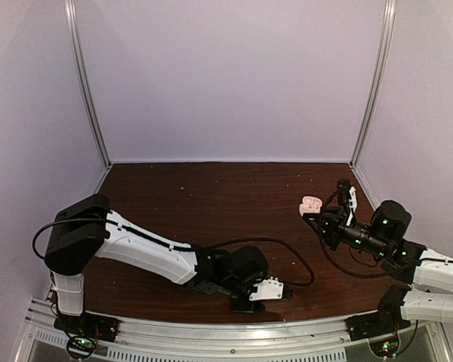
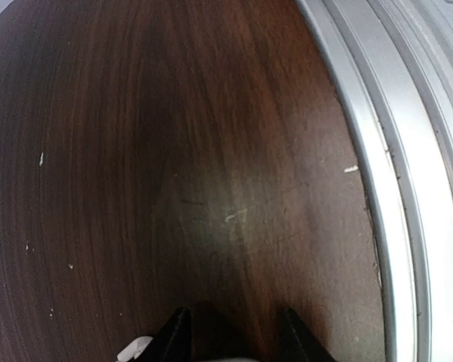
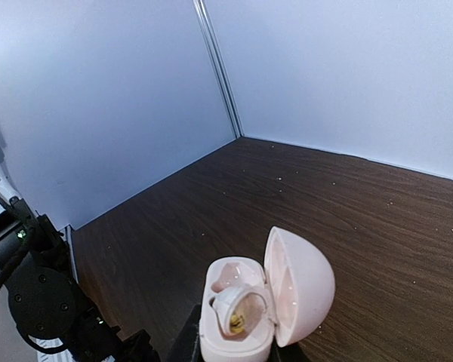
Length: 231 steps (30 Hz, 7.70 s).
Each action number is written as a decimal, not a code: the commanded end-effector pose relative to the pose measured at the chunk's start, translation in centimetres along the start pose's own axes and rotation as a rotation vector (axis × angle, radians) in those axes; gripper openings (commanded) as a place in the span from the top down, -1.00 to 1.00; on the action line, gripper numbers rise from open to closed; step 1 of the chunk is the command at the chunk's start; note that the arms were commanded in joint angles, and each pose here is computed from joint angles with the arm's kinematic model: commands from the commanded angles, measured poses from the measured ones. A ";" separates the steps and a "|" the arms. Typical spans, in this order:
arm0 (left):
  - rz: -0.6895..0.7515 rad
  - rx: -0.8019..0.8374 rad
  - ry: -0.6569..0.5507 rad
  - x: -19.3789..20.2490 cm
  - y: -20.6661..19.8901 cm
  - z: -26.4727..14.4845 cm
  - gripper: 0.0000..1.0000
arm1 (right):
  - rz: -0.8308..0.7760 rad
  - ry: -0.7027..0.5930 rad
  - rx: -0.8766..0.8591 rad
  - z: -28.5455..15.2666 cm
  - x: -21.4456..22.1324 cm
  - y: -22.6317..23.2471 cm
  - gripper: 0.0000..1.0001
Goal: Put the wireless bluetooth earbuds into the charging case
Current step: Move the charging case to the center of the board, then adjust the earbuds at the center of the board, then adjust the left earbud at the center of the board.
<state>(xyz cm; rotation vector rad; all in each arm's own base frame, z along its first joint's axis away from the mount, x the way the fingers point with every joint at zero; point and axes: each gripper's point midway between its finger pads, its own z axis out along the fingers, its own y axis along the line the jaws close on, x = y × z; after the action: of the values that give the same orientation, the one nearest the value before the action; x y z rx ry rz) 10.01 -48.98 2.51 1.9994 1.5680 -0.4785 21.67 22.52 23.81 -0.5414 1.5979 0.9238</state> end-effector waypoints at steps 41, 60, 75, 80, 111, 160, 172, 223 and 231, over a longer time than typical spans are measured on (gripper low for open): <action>0.036 -0.094 0.032 0.8 5.0 -3.5 0.01 | 0.032 0.014 0.044 -0.2 0.0 -1.2 1.00; 0.063 -0.109 0.148 5.1 8.0 -1.3 -0.08 | 0.028 0.019 0.043 -0.4 0.2 -1.2 1.00; 0.116 -0.100 0.086 3.6 9.0 -1.9 -0.03 | 0.026 0.019 0.044 -0.4 0.2 -1.3 1.00; 0.041 -0.202 0.098 3.5 11.1 -2.0 -0.03 | 0.026 0.018 0.040 -0.3 0.1 -1.2 1.00; -0.297 -0.038 -0.033 -1.7 7.1 -2.4 -0.07 | 0.026 0.003 0.061 -0.9 -0.9 -1.2 1.00; -0.140 0.205 0.071 0.7 0.3 -2.3 0.00 | 0.025 0.015 0.079 -0.9 -1.0 -1.5 1.00; -0.213 0.018 0.007 -0.7 7.6 -1.3 -0.07 | 0.029 0.007 0.077 -0.9 -1.1 -1.5 1.00; -0.709 -0.068 0.032 0.4 6.7 -5.9 0.20 | 0.019 -0.001 0.133 -1.3 -2.0 -2.1 1.00; -0.931 -0.146 0.111 1.6 7.9 -4.9 0.19 | 0.016 -0.004 0.145 -1.5 -2.2 -2.3 1.00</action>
<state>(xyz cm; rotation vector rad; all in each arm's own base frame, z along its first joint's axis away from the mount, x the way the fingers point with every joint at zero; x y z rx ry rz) 16.66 -46.28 7.68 1.2923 2.3458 -0.6054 22.75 20.22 23.70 -0.4434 1.6939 0.8377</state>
